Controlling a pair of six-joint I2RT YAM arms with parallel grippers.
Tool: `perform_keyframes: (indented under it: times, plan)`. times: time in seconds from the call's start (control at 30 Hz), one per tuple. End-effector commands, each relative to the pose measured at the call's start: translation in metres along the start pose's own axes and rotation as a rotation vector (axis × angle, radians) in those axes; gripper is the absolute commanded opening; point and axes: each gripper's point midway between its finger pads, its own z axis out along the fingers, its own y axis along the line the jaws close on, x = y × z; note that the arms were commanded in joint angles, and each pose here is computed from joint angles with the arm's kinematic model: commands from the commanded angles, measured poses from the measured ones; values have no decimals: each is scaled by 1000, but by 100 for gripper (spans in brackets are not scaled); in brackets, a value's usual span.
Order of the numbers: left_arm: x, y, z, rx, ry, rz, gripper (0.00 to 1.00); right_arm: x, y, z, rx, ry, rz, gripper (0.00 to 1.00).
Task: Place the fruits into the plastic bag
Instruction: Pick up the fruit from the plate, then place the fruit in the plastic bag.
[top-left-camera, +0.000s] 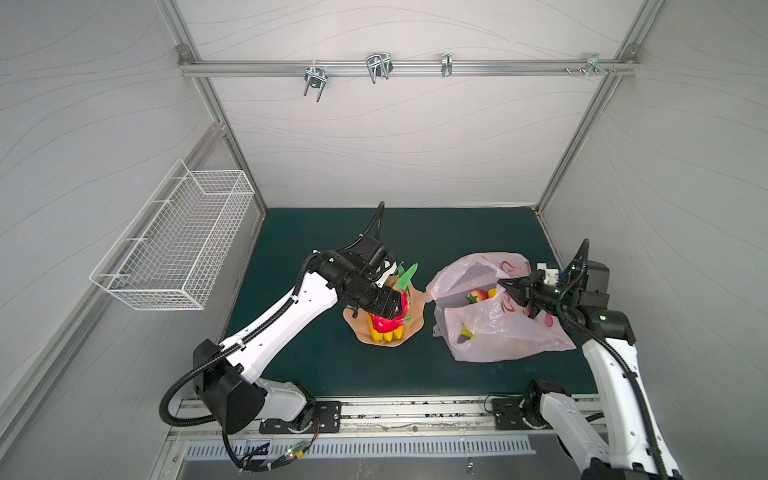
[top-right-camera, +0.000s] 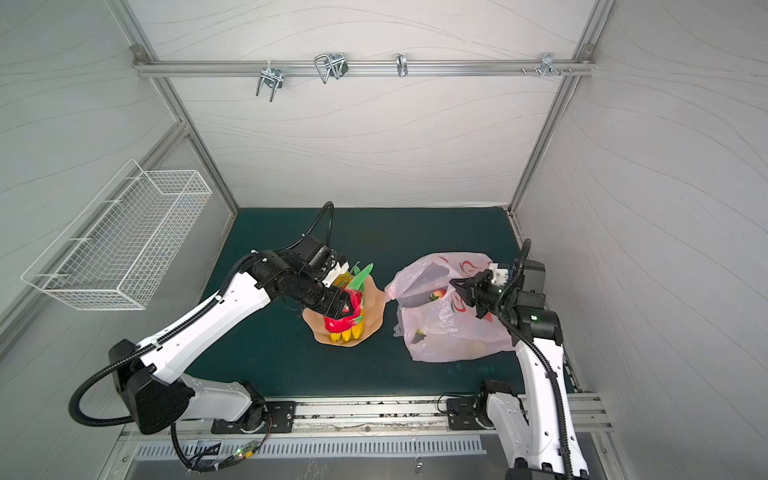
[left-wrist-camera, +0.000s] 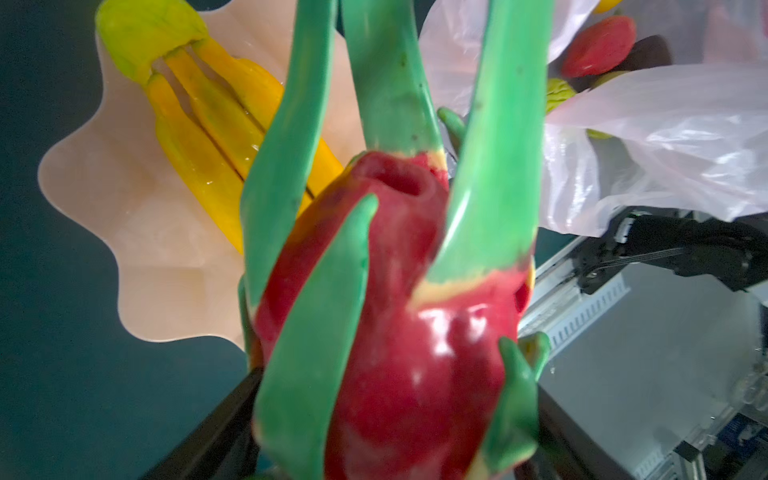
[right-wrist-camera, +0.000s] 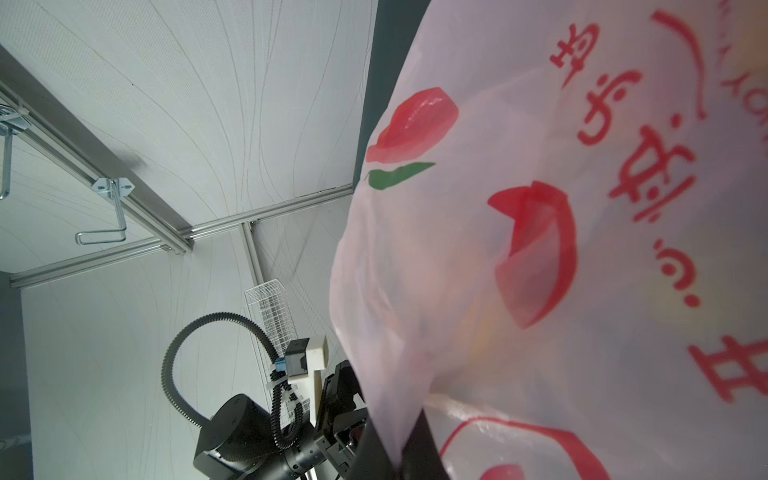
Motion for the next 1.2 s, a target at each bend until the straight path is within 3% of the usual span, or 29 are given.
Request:
perform_keyframes:
  times: [0.0, 0.27, 0.53, 0.73, 1.17]
  plan:
    - [-36, -40, -36, 160, -186, 35, 69, 3, 5, -5, -12, -4, -10, 5]
    - [-56, -97, -26, 166, -243, 139, 65, 5, 7, -8, -14, -6, -15, 5]
    - [-102, -101, -10, 81, -338, 19, 61, 9, 4, -10, -10, -8, -13, 5]
    - [-117, -116, 14, 69, -342, -3, 59, 10, 5, -11, -14, -9, -13, 5]
    - [-89, -178, 46, 157, -299, 60, 60, 9, 5, -11, -19, -12, -4, 5]
